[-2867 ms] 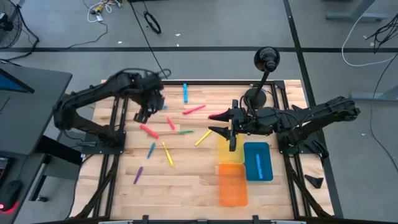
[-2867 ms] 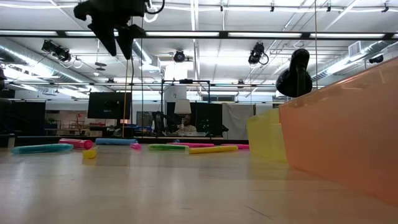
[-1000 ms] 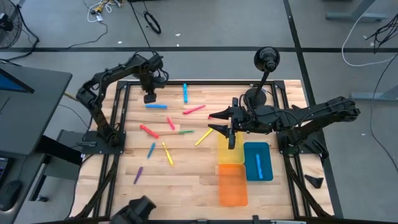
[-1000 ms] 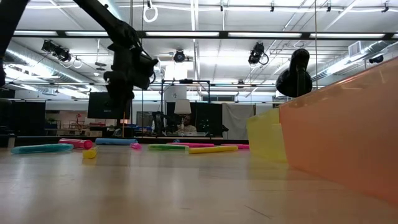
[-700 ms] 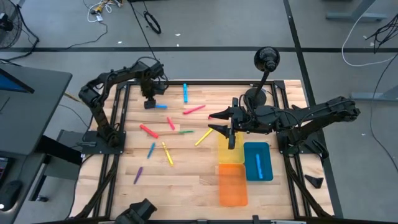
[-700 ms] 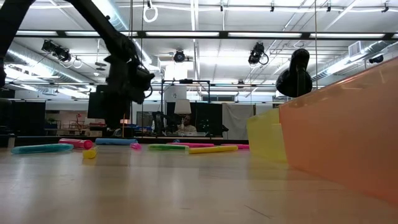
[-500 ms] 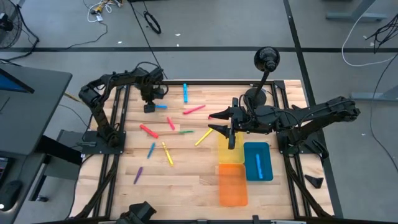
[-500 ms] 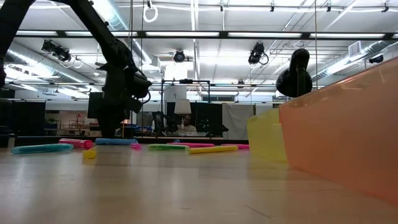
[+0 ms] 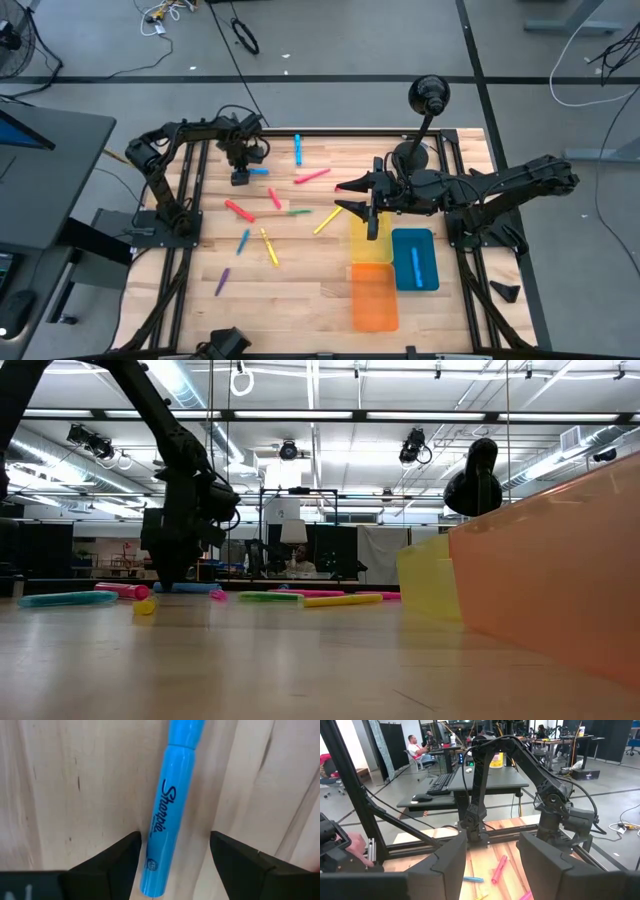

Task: Pick & Place Markers
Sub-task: Put the left blue highlighter into the blue bin

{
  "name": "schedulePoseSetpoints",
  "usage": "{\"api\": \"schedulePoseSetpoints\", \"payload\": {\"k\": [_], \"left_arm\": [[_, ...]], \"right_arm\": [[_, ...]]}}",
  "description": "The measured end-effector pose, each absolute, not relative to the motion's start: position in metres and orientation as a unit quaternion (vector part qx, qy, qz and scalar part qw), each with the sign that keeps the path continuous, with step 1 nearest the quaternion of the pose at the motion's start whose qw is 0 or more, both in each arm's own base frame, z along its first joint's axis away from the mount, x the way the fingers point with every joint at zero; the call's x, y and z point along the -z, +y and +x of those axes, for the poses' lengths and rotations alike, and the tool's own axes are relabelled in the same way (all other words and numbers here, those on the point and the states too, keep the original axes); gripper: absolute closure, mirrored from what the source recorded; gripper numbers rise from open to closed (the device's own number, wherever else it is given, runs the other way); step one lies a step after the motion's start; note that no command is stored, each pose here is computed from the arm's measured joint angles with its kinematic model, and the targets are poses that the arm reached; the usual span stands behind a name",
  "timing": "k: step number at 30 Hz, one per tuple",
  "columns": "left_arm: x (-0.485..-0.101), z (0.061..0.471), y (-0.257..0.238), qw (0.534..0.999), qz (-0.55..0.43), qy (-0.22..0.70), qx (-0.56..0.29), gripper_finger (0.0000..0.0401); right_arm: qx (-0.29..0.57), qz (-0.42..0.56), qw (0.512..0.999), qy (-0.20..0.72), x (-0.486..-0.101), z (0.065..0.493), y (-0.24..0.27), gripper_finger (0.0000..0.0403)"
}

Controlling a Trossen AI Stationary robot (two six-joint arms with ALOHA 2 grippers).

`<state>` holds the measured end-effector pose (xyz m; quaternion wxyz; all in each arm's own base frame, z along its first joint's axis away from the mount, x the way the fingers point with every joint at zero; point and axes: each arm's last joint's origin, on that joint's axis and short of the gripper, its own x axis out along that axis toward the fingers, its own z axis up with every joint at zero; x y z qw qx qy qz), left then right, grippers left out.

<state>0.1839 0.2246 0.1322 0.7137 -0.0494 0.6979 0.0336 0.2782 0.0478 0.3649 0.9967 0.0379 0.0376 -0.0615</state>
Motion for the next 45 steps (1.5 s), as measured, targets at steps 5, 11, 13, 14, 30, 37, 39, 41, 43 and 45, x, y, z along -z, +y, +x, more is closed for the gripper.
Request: {"api": "schedulePoseSetpoints", "payload": {"k": [5, 11, 13, 14, 30, 37, 39, 41, 43, 45], "left_arm": [[-0.132, 0.184, 0.225, 0.712, -0.044, 0.699, -0.035, 0.0167], [-0.131, 0.185, 0.227, 0.713, -0.028, 0.7, -0.038, 0.0199], [-0.131, 0.185, 0.227, 0.714, -0.025, 0.699, -0.039, 0.0213], [-0.131, 0.185, 0.227, 0.714, -0.023, 0.699, -0.041, 0.022], [-0.131, 0.186, 0.228, 0.717, -0.042, 0.693, -0.06, 0.0335], [-0.136, 0.184, 0.224, 0.716, -0.084, 0.688, -0.08, 0.0335], [-0.144, 0.182, 0.219, 0.721, -0.103, 0.681, -0.078, 0.0335], [-0.156, 0.182, 0.217, 0.739, -0.109, 0.659, -0.089, 0.0335], [-0.169, 0.18, 0.213, 0.753, -0.115, 0.641, -0.095, 0.0335], [-0.182, 0.178, 0.208, 0.767, -0.12, 0.622, -0.101, 0.0335]], "right_arm": [[0.062, 0.039, 0.997, 0.038, -0.365, 0.278, 0.048, 0.0218], [0.062, 0.039, 0.997, 0.037, -0.365, 0.278, 0.048, 0.0218], [0.062, 0.039, 0.997, 0.037, -0.365, 0.278, 0.048, 0.0218], [0.062, 0.039, 0.997, 0.037, -0.365, 0.278, 0.048, 0.0218], [0.063, 0.065, 0.995, 0.036, -0.365, 0.278, 0.048, 0.0218], [0.063, 0.079, 0.994, 0.035, -0.365, 0.278, 0.048, 0.0218], [0.064, 0.076, 0.994, 0.035, -0.365, 0.278, 0.048, 0.0218], [0.064, 0.067, 0.995, 0.036, -0.365, 0.278, 0.048, 0.0218], [0.063, 0.06, 0.995, 0.036, -0.365, 0.278, 0.048, 0.0218], [0.063, 0.059, 0.996, 0.036, -0.365, 0.278, 0.048, 0.0218]]}}
